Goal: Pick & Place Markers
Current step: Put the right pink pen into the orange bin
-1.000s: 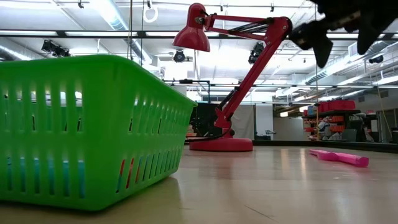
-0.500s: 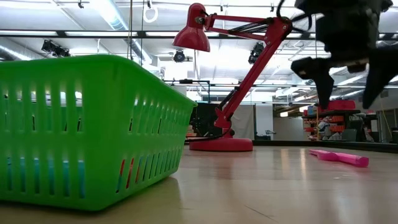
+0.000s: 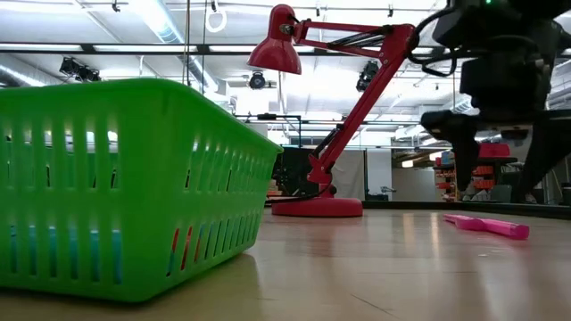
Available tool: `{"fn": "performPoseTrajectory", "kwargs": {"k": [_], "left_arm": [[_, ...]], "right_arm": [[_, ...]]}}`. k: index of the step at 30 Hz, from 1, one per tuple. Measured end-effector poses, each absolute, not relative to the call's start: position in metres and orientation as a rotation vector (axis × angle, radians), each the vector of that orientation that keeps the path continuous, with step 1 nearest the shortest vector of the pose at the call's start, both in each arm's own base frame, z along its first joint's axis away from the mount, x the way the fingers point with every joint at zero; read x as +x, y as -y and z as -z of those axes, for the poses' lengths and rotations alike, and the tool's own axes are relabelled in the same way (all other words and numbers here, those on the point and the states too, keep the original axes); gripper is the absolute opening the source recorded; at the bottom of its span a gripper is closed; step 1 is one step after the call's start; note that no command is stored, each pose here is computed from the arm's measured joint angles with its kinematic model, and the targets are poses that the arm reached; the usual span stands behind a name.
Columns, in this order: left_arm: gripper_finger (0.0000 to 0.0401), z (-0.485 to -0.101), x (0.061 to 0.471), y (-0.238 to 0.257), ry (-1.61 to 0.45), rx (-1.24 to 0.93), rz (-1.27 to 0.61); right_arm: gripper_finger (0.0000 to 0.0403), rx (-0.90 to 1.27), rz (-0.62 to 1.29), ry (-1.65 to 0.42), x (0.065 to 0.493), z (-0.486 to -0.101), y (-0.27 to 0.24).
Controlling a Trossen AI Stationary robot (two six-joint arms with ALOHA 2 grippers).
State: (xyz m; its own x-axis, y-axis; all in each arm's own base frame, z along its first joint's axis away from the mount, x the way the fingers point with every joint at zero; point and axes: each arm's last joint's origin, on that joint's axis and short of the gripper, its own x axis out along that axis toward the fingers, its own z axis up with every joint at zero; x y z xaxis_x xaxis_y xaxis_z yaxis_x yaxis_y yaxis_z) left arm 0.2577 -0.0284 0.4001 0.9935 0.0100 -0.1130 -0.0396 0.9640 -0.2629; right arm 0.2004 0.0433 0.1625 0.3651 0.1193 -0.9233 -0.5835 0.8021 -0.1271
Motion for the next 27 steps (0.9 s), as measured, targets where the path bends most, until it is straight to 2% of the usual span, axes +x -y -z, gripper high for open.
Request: {"fn": "performPoseTrajectory", "kwargs": {"k": [11, 18, 27], "left_arm": [[0.0183, -0.4, 0.258, 0.028, -0.114, -0.267, -0.026], [0.0183, -0.4, 0.258, 0.028, -0.116, -0.269, -0.026], [0.0183, -0.4, 0.258, 0.028, -0.116, -0.269, -0.027]], "right_arm": [[0.0265, -0.46, -0.49, -1.095, 0.203, -0.142, -0.045], [0.0264, -0.424, -0.531, -1.154, 0.205, -0.126, -0.046], [0.0219, -0.383, -0.523, -1.161, 0.204, -0.127, -0.046]]}}
